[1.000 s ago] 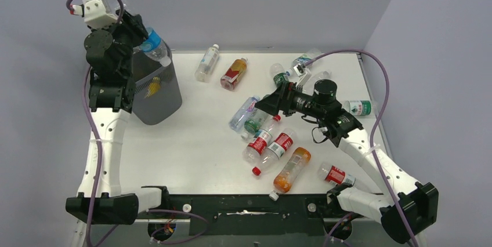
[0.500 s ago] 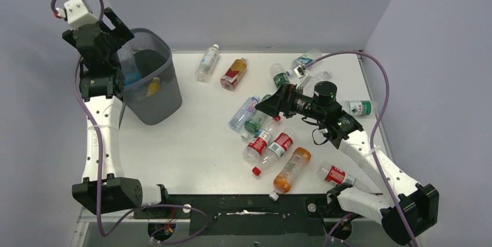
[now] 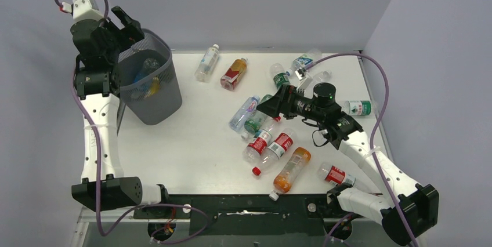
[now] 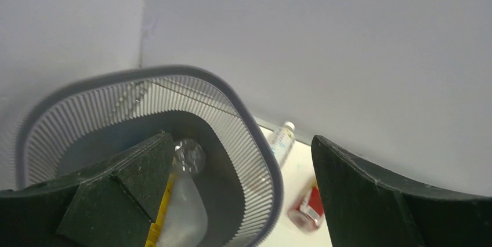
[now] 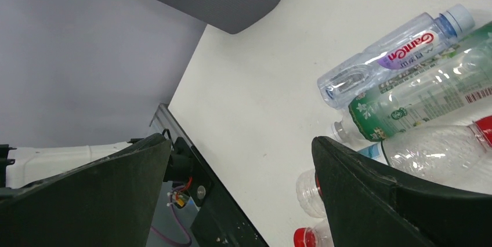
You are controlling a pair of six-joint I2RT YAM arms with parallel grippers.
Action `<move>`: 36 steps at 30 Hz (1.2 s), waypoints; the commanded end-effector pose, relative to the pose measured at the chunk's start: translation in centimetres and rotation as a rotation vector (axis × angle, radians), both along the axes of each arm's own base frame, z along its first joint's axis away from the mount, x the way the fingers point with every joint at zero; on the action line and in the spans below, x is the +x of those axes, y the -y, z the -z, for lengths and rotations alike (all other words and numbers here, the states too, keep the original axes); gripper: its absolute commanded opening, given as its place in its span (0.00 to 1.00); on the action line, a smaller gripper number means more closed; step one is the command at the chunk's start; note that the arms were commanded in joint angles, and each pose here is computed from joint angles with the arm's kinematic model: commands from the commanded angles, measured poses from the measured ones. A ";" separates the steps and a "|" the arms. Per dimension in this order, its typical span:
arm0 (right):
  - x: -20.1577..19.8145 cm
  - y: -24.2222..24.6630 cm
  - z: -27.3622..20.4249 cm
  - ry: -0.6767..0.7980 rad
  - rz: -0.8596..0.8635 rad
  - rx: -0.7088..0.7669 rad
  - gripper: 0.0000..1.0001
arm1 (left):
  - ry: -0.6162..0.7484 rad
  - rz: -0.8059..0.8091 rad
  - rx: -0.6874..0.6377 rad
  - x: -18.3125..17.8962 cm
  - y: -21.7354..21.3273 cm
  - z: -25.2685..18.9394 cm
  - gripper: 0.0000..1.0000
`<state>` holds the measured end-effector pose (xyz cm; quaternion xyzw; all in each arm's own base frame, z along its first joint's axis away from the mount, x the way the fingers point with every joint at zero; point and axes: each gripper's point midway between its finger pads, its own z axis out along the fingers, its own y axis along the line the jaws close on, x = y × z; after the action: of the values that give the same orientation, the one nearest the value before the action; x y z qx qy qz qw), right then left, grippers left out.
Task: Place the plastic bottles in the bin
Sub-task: Place the plastic bottle in the trash bin, then pick up the plastic bottle at the center of the board.
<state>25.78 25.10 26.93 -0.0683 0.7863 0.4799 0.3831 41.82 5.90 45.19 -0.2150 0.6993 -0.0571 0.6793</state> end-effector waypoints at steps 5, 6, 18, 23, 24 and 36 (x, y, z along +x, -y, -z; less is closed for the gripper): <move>0.0 1.3 2.6 -0.057 0.087 -0.049 0.98 | -0.019 0.314 -0.067 -2.8 8.7 0.0 0.90; 0.0 1.4 3.1 -0.071 0.099 -0.056 0.98 | -0.036 0.335 -0.063 -3.1 9.7 0.4 0.90; 3.8 4.7 5.4 -0.268 0.286 -0.121 0.98 | -0.310 0.502 -0.127 -4.4 17.5 9.3 0.90; 5.4 6.4 6.8 -0.320 0.340 -0.103 0.98 | -0.411 0.556 -0.140 -5.5 20.1 13.6 0.90; 5.7 6.6 7.2 -0.329 0.349 -0.112 0.98 | -0.430 0.561 -0.129 -6.0 20.6 14.2 0.90; 3.2 8.7 8.7 -0.307 0.391 -0.214 0.98 | -0.474 0.734 -0.034 -14.8 27.1 16.7 0.90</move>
<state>29.48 16.84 15.15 0.1422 0.8898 0.3183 0.2946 28.62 -20.27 25.80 0.0262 0.8850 -0.2340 0.4016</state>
